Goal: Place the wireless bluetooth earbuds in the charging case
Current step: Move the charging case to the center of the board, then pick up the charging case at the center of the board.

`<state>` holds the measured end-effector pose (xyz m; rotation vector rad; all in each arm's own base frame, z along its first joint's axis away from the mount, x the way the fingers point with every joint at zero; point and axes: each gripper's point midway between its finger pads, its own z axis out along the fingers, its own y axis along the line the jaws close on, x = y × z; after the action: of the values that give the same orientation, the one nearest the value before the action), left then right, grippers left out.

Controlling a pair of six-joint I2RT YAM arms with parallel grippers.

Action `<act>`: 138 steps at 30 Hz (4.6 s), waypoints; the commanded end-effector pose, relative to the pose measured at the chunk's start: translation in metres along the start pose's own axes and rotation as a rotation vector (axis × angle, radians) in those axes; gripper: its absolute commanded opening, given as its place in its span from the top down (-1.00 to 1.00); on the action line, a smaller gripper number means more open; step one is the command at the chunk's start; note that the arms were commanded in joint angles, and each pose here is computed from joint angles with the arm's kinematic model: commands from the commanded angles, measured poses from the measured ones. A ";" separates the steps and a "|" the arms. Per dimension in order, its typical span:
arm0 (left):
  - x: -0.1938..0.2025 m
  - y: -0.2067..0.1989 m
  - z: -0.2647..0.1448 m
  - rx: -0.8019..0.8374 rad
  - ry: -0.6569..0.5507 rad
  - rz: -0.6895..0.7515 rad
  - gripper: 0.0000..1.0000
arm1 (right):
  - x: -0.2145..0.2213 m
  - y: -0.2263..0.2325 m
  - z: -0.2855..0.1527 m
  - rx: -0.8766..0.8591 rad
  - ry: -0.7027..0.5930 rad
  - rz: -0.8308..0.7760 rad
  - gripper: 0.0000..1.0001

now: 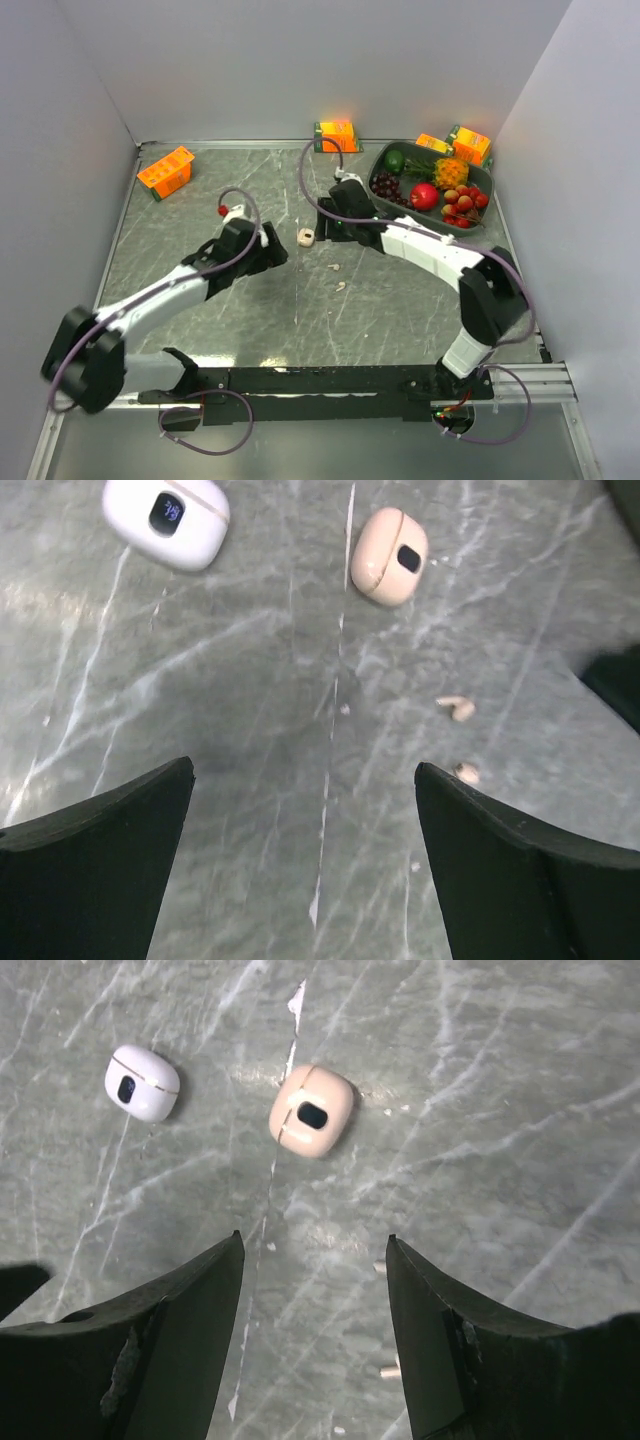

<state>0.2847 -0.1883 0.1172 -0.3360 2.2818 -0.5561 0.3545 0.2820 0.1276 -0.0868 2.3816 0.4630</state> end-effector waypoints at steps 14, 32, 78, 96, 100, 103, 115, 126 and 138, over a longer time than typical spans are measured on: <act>-0.025 -0.052 0.127 -0.066 0.069 0.139 -0.90 | 0.012 -0.022 -0.091 -0.063 -0.118 0.062 -0.32; -0.004 -0.036 0.167 -0.175 0.162 0.391 -0.61 | 0.009 -0.029 -0.101 -0.061 -0.154 0.033 -0.32; 0.073 -0.070 0.049 0.541 0.124 1.248 0.08 | 0.020 -0.053 -0.153 -0.066 -0.257 0.064 -0.31; -0.043 -0.073 0.019 0.071 -0.188 0.834 -0.93 | 0.017 -0.053 -0.162 -0.082 -0.288 0.068 -0.32; -0.067 -0.063 -0.003 -0.052 -0.245 0.262 -0.93 | 0.018 -0.054 -0.162 -0.086 -0.295 0.085 -0.33; -0.061 -0.062 -0.010 -0.017 -0.223 -0.141 -0.98 | 0.017 -0.051 -0.164 -0.100 -0.294 0.089 -0.33; 0.020 -0.084 0.027 -0.207 0.048 -0.274 -0.93 | 0.020 -0.047 -0.164 -0.123 -0.282 0.093 -0.32; 0.057 -0.056 0.046 -0.423 0.133 -0.236 -0.93 | 0.025 -0.050 -0.164 -0.124 -0.281 0.073 -0.32; 0.095 -0.042 0.062 -0.423 0.238 -0.102 -0.90 | 0.024 -0.053 -0.171 -0.121 -0.299 0.064 -0.32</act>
<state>0.2757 -0.2805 0.0475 -0.6963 2.5865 -0.1594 0.2393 0.1798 0.2074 -0.0023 2.1020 0.6099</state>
